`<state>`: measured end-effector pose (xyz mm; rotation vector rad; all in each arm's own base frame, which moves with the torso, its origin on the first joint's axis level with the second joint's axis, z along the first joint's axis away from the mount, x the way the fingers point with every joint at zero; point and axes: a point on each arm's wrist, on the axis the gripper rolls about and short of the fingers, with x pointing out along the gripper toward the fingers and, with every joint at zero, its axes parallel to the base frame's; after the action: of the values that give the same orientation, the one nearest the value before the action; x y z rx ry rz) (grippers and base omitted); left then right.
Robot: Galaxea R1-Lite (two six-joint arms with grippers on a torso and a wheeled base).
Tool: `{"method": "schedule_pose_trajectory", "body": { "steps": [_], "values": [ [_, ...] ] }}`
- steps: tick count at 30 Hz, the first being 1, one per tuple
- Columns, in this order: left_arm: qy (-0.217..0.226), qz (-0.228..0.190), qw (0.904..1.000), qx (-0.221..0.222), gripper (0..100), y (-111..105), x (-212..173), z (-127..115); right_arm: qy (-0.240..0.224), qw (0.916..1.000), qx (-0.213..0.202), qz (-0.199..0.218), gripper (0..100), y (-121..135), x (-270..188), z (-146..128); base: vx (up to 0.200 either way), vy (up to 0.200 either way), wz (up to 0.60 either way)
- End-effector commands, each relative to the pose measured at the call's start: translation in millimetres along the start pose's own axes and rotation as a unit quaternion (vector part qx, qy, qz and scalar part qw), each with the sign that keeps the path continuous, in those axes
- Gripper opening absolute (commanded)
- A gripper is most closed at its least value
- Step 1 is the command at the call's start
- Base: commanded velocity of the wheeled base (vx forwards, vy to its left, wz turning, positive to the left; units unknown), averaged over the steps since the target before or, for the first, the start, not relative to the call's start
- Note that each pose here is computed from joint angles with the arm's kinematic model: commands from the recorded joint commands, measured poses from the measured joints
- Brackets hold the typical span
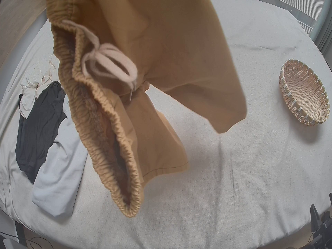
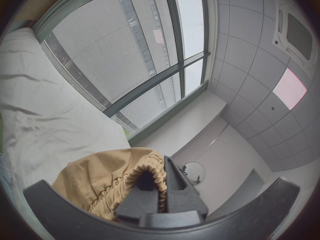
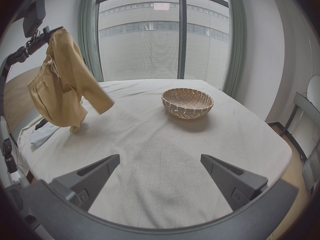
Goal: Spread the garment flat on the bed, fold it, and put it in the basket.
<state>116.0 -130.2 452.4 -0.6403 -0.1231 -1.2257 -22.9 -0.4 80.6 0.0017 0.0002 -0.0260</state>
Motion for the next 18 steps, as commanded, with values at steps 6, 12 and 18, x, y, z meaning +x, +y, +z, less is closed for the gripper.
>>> {"method": "schedule_pose_trajectory", "body": {
  "steps": [6,12,18],
  "values": [
    [0.024,-0.003,0.9995,-0.022,0,0,-2,-12,0.001,1.0000,-0.001,0.001,100,0,0,-5,0.000,0.000,0.00],
    [0.042,-0.013,0.9986,-0.029,0,2,4,-20,0.002,1.0000,-0.002,0.001,100,0,1,-5,0.000,0.000,0.00],
    [0.046,-0.016,0.9983,-0.031,0,2,6,-22,0.002,1.0000,0.002,-0.001,100,0,0,-5,0.000,0.000,0.00]
  ]
}}
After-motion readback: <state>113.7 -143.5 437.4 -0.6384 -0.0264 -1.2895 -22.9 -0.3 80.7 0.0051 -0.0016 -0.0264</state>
